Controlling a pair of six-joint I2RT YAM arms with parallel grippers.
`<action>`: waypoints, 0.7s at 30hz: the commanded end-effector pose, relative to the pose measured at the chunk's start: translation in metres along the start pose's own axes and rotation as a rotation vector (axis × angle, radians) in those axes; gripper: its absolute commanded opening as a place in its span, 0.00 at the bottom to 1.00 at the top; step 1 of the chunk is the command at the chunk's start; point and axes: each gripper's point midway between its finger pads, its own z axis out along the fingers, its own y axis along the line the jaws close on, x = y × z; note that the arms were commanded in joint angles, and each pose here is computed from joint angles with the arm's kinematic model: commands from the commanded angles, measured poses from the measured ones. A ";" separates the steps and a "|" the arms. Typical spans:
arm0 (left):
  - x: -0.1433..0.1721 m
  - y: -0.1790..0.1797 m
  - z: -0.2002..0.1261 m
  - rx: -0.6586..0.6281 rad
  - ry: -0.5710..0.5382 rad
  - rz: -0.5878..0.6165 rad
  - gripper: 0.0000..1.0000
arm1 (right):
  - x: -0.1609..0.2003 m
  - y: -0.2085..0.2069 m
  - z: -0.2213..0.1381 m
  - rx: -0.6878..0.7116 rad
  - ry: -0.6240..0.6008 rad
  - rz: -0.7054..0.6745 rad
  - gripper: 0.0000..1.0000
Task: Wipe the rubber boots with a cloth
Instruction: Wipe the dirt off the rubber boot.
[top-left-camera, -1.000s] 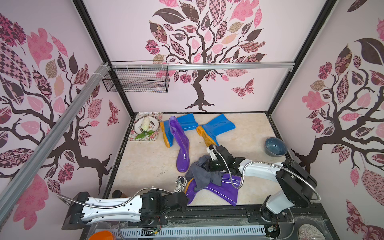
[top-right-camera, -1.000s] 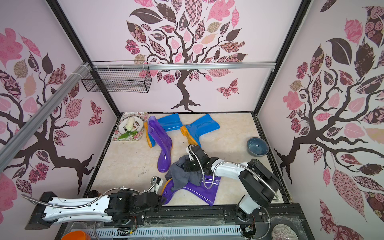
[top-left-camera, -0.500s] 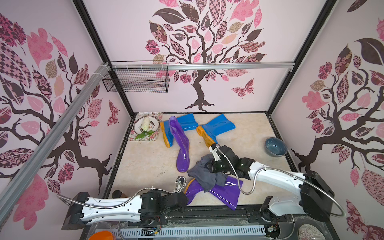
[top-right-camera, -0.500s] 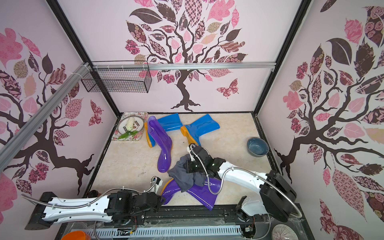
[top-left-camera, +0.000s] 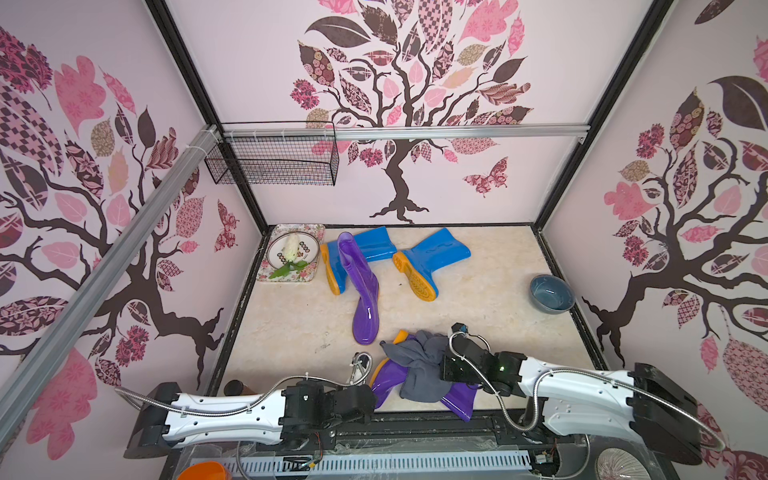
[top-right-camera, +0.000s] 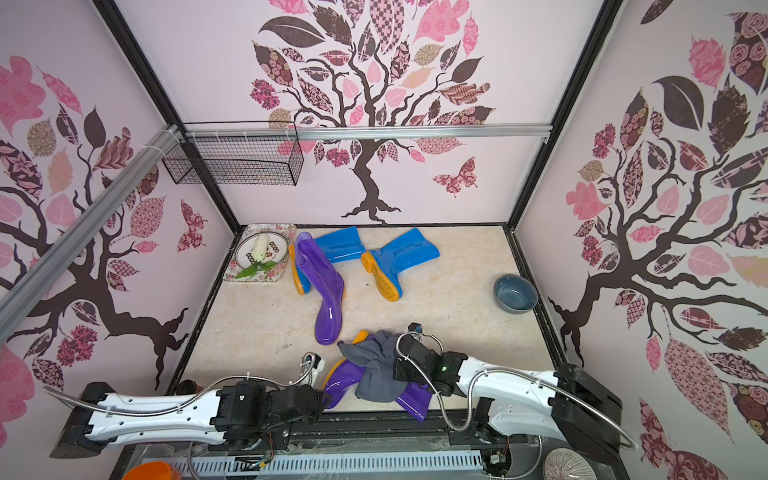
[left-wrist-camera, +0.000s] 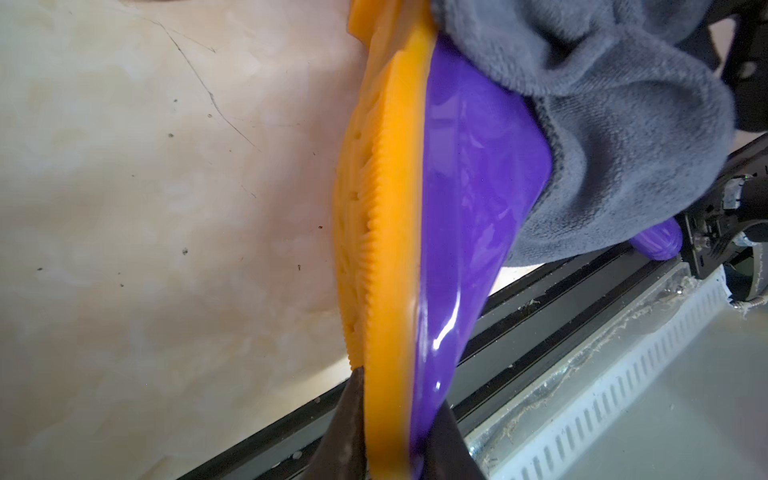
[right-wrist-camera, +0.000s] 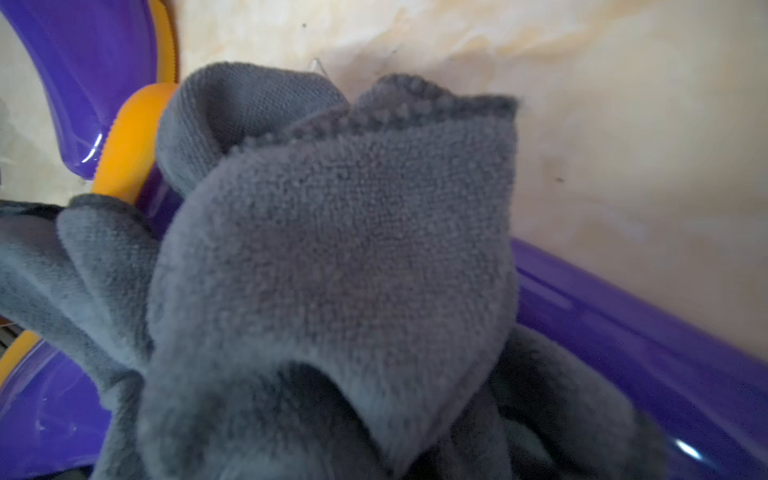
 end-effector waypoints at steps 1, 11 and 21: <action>-0.018 0.007 -0.005 -0.060 -0.082 -0.045 0.19 | 0.016 -0.085 -0.025 0.354 -0.001 0.199 0.00; -0.028 0.028 -0.009 -0.119 -0.173 -0.119 0.19 | 0.034 -0.103 -0.060 0.354 0.069 0.169 0.00; -0.027 0.029 -0.010 -0.101 -0.176 -0.114 0.19 | 0.042 0.021 -0.014 0.023 0.151 -0.009 0.00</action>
